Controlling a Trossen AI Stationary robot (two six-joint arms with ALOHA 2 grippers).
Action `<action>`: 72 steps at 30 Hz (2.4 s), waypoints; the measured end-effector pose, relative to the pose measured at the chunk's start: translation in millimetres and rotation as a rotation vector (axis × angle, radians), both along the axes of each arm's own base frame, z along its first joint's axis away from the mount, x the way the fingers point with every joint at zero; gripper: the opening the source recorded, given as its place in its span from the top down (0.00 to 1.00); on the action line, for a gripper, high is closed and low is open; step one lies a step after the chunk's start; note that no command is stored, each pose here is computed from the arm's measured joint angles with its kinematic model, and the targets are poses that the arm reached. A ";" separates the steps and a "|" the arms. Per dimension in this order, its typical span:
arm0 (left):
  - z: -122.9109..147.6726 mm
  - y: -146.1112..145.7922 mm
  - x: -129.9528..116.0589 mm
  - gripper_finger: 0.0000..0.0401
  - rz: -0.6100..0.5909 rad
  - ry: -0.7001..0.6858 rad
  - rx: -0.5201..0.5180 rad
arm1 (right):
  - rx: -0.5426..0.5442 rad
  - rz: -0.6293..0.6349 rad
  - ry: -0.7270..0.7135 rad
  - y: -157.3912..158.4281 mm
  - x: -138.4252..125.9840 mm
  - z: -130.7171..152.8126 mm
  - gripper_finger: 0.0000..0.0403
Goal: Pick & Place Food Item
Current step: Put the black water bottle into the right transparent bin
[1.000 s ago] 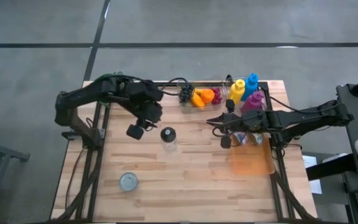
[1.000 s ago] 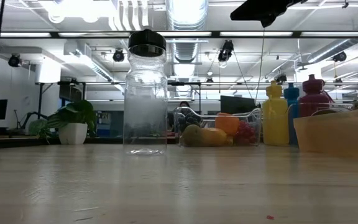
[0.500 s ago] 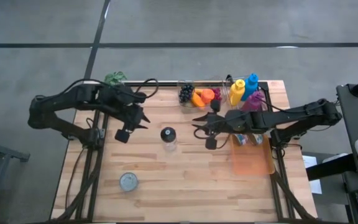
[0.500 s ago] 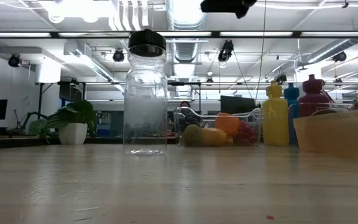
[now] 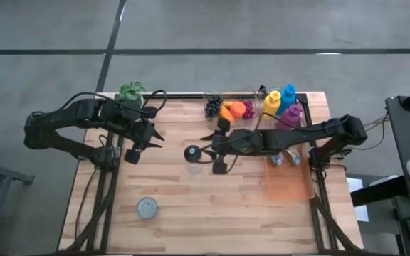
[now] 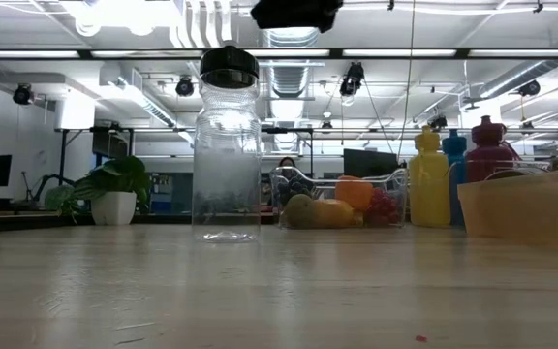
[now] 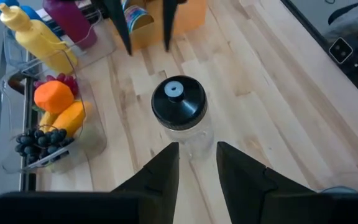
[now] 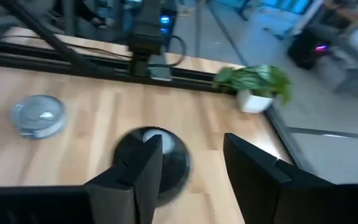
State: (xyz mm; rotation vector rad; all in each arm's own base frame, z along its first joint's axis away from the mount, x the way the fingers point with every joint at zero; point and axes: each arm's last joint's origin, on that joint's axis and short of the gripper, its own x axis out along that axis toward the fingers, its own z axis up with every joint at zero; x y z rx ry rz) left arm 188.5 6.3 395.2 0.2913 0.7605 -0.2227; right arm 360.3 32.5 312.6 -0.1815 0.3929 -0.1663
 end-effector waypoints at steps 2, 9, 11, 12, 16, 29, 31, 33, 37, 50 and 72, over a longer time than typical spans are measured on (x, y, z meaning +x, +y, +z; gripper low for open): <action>0.1 0.0 -0.1 0.73 0.000 0.000 0.000 | 0.053 0.038 -0.007 -0.7 7.3 1.2 0.57; 0.0 0.0 0.0 0.73 0.000 0.000 0.000 | 0.183 0.154 0.012 -10.3 25.4 -5.5 0.54; -0.1 0.0 0.1 0.73 0.001 0.001 -0.001 | 0.185 0.147 0.018 -13.6 27.2 -8.0 0.53; 0.0 0.0 0.0 0.73 0.002 0.000 -0.002 | 0.182 0.145 0.017 -15.1 28.5 -8.5 0.54; 0.0 0.0 0.0 0.73 0.013 0.002 -0.013 | 0.179 0.133 0.028 -20.3 29.8 -12.3 0.53; -0.1 0.0 0.0 0.73 0.013 0.002 -0.013 | 0.202 0.136 0.046 -21.5 34.4 -21.8 0.55; -0.1 0.0 0.1 0.73 0.013 0.003 -0.013 | 0.201 0.136 0.046 -21.5 35.8 -23.6 0.56; -0.1 0.0 0.1 0.73 0.013 0.003 -0.013 | 0.202 0.135 0.051 -21.5 35.9 -24.5 0.56; -0.1 0.0 0.1 0.73 0.013 0.003 -0.013 | 0.198 0.133 0.049 -22.8 36.1 -24.3 0.55; -0.2 0.1 0.2 0.73 0.014 0.003 -0.014 | 0.176 0.141 0.079 -23.1 38.9 -32.2 0.64; 1.7 0.2 2.0 0.73 0.013 -0.024 -0.012 | 0.164 0.139 0.035 -23.4 29.1 -13.7 0.92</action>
